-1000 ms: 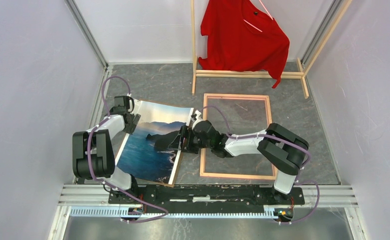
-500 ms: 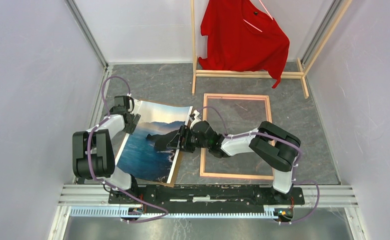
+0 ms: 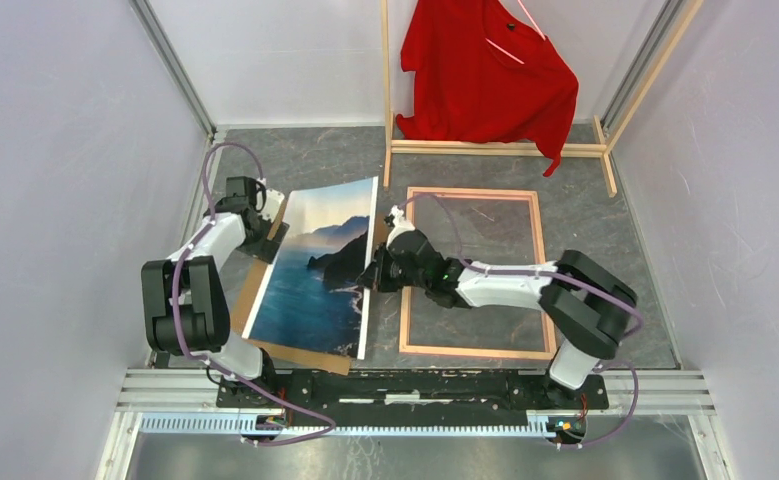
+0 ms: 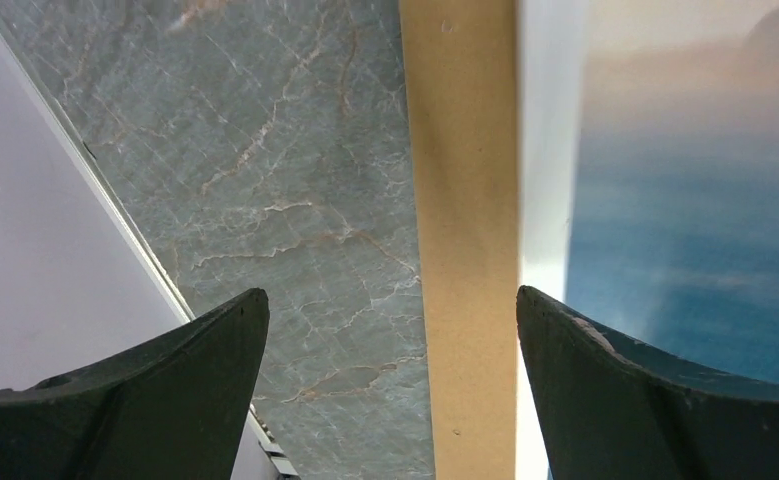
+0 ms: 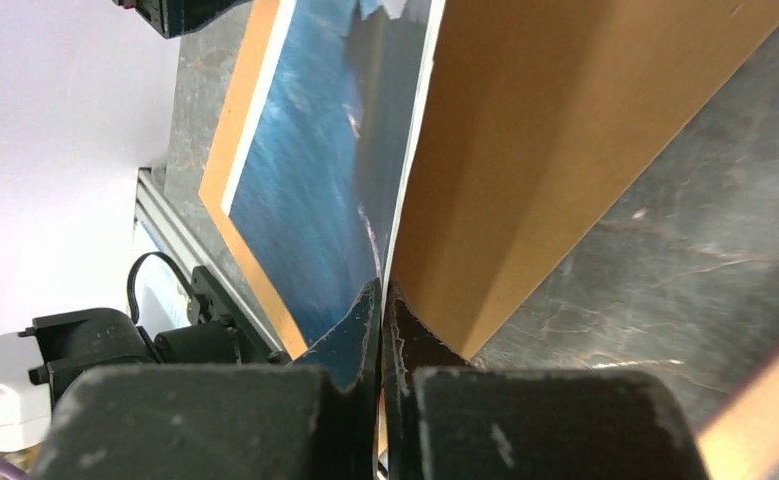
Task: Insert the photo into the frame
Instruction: Pick up the photo at the center of the board.
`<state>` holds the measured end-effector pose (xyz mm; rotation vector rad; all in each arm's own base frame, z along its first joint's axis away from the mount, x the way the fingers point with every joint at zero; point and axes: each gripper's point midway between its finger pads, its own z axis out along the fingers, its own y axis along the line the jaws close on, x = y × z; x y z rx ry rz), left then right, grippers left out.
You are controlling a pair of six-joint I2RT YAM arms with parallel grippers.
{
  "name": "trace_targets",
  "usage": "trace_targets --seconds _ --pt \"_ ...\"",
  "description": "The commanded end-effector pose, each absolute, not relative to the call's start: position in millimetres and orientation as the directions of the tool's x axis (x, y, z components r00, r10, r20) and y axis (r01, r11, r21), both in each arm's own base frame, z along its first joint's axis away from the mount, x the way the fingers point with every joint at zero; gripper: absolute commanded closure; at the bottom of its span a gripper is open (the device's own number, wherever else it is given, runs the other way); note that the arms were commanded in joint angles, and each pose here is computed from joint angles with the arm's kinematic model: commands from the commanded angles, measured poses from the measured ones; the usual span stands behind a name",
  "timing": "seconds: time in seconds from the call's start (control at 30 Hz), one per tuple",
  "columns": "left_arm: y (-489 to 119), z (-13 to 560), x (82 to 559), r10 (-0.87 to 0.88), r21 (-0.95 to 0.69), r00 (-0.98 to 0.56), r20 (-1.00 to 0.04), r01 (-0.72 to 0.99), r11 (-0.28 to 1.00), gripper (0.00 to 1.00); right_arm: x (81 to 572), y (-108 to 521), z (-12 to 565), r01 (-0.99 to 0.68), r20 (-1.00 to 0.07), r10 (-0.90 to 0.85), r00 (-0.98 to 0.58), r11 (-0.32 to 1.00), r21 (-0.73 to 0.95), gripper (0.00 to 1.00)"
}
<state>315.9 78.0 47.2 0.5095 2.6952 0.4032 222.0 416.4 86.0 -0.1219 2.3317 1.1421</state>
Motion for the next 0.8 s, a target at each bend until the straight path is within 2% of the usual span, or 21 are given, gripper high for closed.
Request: trace_targets --seconds 0.0,0.07,0.23,0.4,0.5,0.6,0.77 --pt "62.9 81.7 329.1 0.344 0.265 -0.858 -0.382 0.255 0.930 0.00 252.4 391.5 145.4 -0.431 -0.687 0.114 -0.717 0.703 0.567 1.00" --pt "61.8 90.3 333.7 0.332 0.258 -0.854 -0.401 0.243 0.935 0.00 262.1 372.0 167.0 -0.449 -0.730 0.084 -0.678 0.739 0.502 1.00" --pt "58.2 102.0 339.8 0.323 0.240 -0.845 -0.425 0.239 0.941 0.00 281.4 275.2 235.0 -0.427 -0.850 -0.034 -0.526 0.874 0.230 1.00" --pt "55.6 107.1 345.7 0.299 0.221 -0.842 -0.450 0.219 0.950 0.00 265.8 162.4 329.3 -0.238 -0.940 -0.098 -0.327 0.971 -0.019 1.00" --pt "53.4 108.3 349.6 0.283 0.207 -0.842 -0.460 0.209 0.956 0.00 250.7 109.8 360.6 -0.091 -0.938 -0.132 -0.321 0.990 -0.108 1.00" --pt "52.6 108.1 349.7 0.275 0.200 -0.843 -0.462 0.203 0.958 0.00 243.3 84.5 364.6 -0.020 -0.902 -0.206 -0.379 0.976 -0.215 1.00" --pt "54.5 106.6 343.2 0.280 0.212 -0.846 -0.453 0.203 0.956 0.00 249.9 96.6 346.3 -0.060 -0.806 -0.336 -0.487 0.934 -0.353 1.00"
